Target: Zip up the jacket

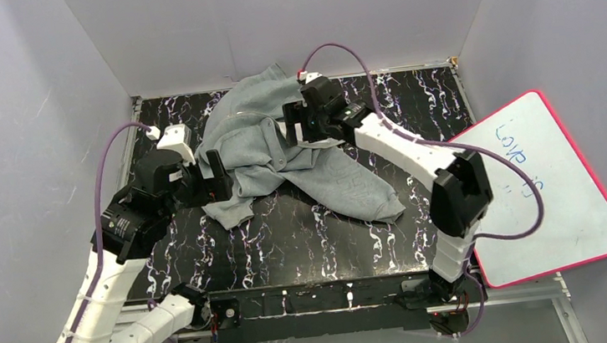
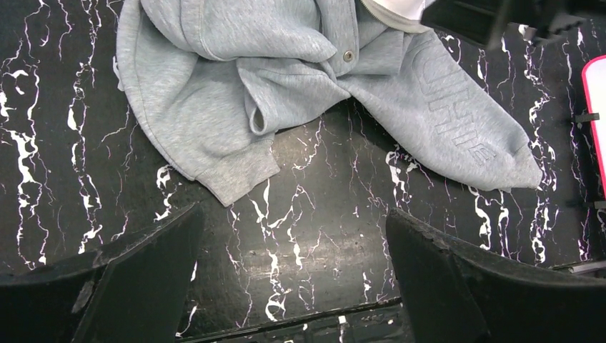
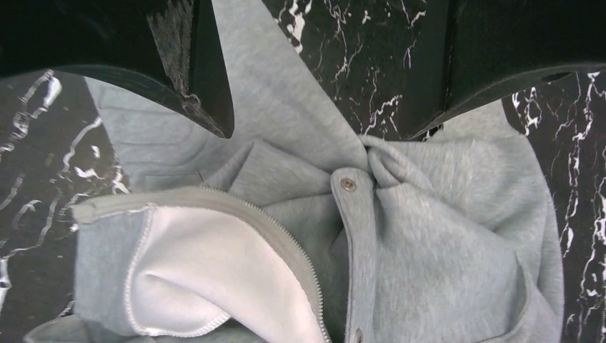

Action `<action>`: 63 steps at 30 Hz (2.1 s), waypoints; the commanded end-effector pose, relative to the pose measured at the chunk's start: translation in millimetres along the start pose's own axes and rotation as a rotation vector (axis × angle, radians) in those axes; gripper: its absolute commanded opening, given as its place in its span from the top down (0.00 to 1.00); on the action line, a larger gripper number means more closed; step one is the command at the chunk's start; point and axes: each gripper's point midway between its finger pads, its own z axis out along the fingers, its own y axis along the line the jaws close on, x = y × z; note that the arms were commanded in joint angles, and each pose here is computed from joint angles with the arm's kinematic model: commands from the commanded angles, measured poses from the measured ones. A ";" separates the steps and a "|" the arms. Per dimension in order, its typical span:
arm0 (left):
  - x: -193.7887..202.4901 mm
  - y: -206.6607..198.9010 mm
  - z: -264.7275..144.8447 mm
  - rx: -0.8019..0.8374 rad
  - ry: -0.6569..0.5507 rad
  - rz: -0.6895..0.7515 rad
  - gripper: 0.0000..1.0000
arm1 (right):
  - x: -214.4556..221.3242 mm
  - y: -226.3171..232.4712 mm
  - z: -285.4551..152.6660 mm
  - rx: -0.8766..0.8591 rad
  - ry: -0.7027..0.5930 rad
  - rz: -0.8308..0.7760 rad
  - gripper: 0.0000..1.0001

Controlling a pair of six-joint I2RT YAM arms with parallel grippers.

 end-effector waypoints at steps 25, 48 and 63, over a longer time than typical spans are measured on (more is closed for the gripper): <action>21.9 12.2 -12.5 -0.018 0.041 0.020 0.02 | 18.9 69.5 138.5 -0.198 0.167 0.228 0.59; 6.9 2.0 -5.3 0.003 0.020 0.013 0.02 | 29.9 40.4 -1.5 -0.236 0.102 -0.052 1.00; 6.5 -8.4 9.9 0.027 0.051 0.012 0.02 | 138.0 -26.0 -98.2 -0.130 0.325 -0.161 1.00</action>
